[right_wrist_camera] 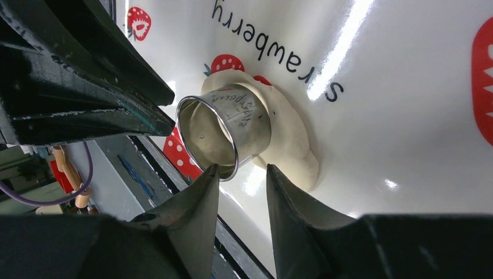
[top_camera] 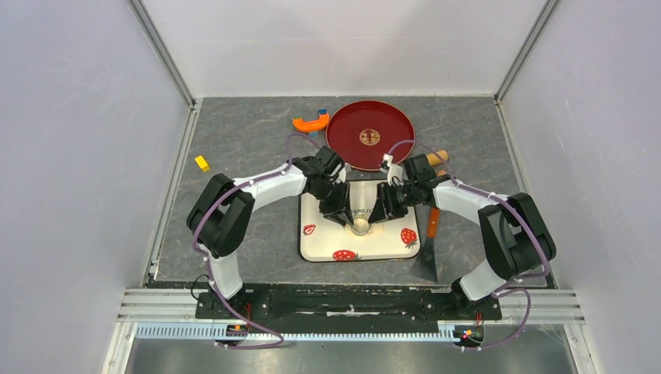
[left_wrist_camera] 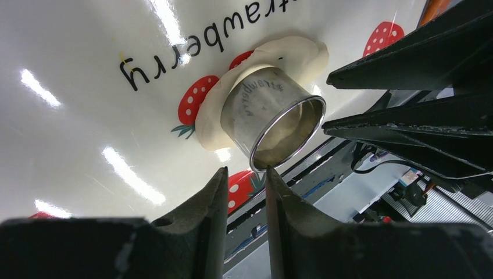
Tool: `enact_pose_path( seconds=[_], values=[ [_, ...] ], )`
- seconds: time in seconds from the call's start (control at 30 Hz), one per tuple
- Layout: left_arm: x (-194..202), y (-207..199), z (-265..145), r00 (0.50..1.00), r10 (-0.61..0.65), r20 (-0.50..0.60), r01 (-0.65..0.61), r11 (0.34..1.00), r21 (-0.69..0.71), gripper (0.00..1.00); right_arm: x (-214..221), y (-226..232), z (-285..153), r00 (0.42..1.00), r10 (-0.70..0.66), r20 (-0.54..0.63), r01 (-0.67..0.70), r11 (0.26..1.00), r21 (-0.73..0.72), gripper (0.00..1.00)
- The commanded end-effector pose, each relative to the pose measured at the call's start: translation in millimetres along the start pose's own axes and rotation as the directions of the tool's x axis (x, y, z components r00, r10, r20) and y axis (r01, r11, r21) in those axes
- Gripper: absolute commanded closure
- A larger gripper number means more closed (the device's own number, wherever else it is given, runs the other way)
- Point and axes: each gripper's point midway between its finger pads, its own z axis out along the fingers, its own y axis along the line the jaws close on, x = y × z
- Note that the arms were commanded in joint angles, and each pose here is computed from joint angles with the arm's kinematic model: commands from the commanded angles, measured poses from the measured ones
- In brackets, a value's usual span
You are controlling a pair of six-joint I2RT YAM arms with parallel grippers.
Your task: Roll out the dumpling wrappers from the dough
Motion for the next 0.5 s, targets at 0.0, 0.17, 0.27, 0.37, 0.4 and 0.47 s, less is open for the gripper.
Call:
enact_pose_path(
  seconds=[0.0,0.17,0.27,0.37,0.4,0.47],
  values=[
    [-6.8,-9.9,2.5,1.0,-0.004,0.013,0.004,1.0,0.017,0.67,-4.7,4.5,3.3,1.0,-0.011,0.011,0.012,0.999,-0.036,0.64],
    [-6.8,-5.7,6.7,1.0,-0.005,0.008,0.005,1.0,0.001,0.69,-1.8,1.5,5.7,1.0,-0.008,0.003,0.008,0.999,-0.034,0.68],
    [-6.7,-4.4,9.1,1.0,-0.004,0.003,0.004,1.0,-0.004,0.71,-0.1,-0.2,8.0,1.0,0.002,-0.006,-0.002,0.999,-0.035,0.72],
    [-7.1,-1.4,11.6,1.0,-0.005,-0.002,0.005,1.0,-0.021,0.72,3.5,-3.1,11.2,1.0,0.011,-0.022,-0.012,0.999,-0.035,0.79],
    [-7.2,0.2,12.9,1.0,-0.004,-0.004,0.004,1.0,-0.027,0.72,4.8,-4.2,11.9,1.0,0.012,-0.026,-0.013,0.999,-0.034,0.8],
    [-6.9,1.9,14.9,1.0,-0.005,-0.01,0.005,0.999,-0.032,0.73,7.3,-6.1,13.3,0.999,0.016,-0.034,-0.017,0.999,-0.032,0.83]
  ],
)
